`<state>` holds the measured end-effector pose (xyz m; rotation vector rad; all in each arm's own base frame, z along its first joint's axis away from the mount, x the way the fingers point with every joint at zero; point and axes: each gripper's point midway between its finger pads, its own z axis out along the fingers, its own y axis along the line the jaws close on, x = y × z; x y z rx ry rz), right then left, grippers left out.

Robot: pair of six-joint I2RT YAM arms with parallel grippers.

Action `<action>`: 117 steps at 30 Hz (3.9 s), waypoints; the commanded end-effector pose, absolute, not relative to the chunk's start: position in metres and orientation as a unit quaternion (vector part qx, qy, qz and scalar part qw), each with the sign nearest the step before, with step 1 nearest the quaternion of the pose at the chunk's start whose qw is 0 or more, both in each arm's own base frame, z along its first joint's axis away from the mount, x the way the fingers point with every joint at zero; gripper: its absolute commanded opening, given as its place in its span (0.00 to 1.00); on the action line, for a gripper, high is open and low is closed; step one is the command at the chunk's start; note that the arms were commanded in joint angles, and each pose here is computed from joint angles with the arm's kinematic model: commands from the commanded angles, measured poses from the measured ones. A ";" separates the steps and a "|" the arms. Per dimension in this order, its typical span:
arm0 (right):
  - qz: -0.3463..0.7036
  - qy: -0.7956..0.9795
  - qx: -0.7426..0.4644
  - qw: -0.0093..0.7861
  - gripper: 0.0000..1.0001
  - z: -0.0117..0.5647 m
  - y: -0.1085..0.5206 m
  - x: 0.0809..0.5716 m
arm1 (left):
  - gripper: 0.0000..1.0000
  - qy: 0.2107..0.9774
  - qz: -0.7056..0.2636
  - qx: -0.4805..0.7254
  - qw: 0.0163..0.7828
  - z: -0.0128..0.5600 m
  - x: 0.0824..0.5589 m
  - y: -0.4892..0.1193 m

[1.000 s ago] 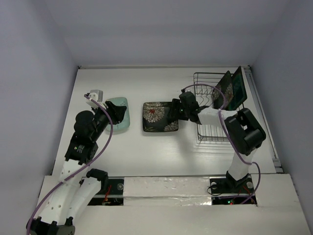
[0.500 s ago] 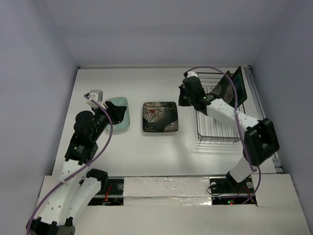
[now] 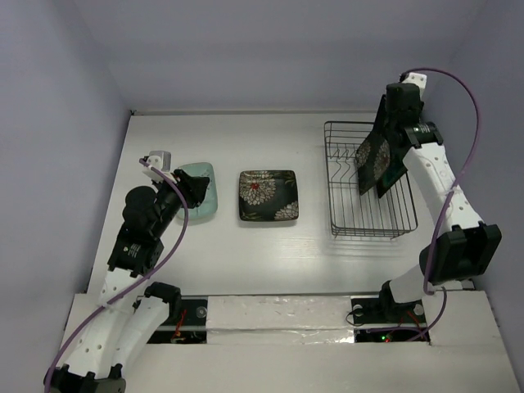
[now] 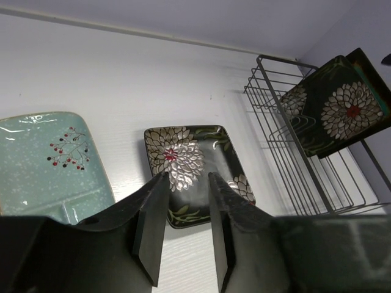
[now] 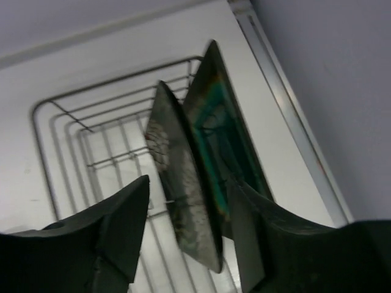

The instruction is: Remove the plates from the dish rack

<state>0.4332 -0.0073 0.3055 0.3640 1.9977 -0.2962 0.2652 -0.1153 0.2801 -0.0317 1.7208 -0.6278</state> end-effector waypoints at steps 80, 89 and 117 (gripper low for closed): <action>0.426 0.755 0.136 0.479 0.00 0.226 0.295 0.413 | 0.36 0.713 -0.283 -0.008 0.641 0.310 0.262 -0.114; 0.406 0.778 0.136 0.459 0.00 0.192 0.291 0.405 | 0.36 0.712 -0.284 -0.007 0.643 0.311 0.262 -0.114; 0.248 0.891 0.064 0.374 0.81 0.093 0.261 0.378 | 0.36 0.706 -0.287 -0.007 0.647 0.315 0.258 -0.114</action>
